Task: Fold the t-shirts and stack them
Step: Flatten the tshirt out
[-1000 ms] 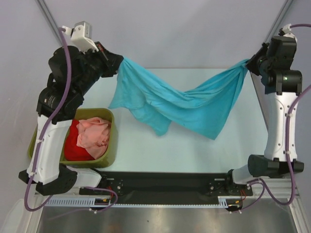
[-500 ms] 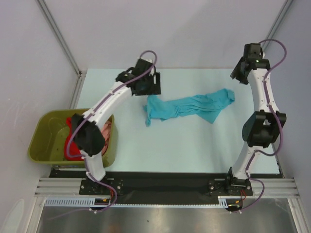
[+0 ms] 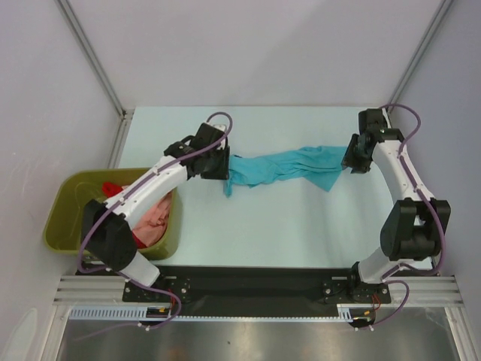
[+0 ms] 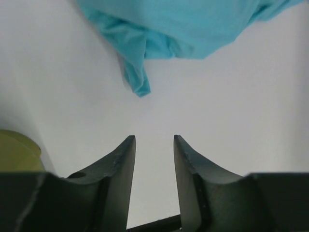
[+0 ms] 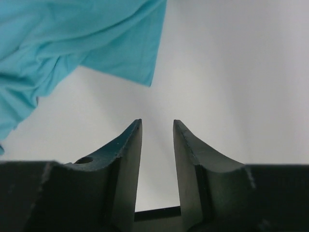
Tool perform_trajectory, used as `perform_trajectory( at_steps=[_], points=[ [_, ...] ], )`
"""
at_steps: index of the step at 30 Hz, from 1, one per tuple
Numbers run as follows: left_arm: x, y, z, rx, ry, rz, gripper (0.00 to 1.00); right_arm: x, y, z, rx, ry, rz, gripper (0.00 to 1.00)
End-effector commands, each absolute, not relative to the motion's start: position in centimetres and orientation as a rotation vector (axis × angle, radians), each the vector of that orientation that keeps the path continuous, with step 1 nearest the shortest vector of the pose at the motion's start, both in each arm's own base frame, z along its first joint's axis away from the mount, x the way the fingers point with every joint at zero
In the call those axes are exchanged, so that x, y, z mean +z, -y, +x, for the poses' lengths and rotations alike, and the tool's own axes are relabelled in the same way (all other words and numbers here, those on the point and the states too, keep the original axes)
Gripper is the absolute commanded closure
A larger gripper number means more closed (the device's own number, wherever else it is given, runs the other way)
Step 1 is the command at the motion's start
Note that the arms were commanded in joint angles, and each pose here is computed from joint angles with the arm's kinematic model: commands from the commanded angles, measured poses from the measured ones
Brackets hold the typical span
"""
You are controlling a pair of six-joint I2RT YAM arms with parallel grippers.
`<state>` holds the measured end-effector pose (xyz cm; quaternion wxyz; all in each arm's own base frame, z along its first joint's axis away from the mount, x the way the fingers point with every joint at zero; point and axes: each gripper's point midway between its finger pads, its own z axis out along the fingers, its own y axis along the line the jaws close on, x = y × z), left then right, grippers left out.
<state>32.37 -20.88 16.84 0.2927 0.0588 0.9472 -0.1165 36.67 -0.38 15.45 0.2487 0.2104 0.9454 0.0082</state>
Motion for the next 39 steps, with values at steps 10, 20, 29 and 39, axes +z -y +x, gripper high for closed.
perform_trajectory(
  at_steps=[10, 20, 29, 39],
  points=[
    [7.9, 23.1, 33.2, -0.342, -2.692, 0.173, 0.36, 10.5, -5.5, 34.0, 0.322, -2.629, 0.557, 0.64],
    [5.1, 22.1, 37.0, -0.248, -2.686, 0.155, 0.63, 9.1, -4.5, 34.2, 0.251, -2.672, 0.573, 0.62],
    [14.4, 25.1, 35.2, -0.595, -2.571, 0.146, 1.0, 5.4, -4.1, 35.0, 0.26, -2.722, 0.76, 0.48],
    [22.2, 26.8, 30.6, -0.963, -2.44, 0.112, 1.0, 3.9, -2.6, 37.3, 0.319, -2.596, 1.023, 0.53]
  ],
)
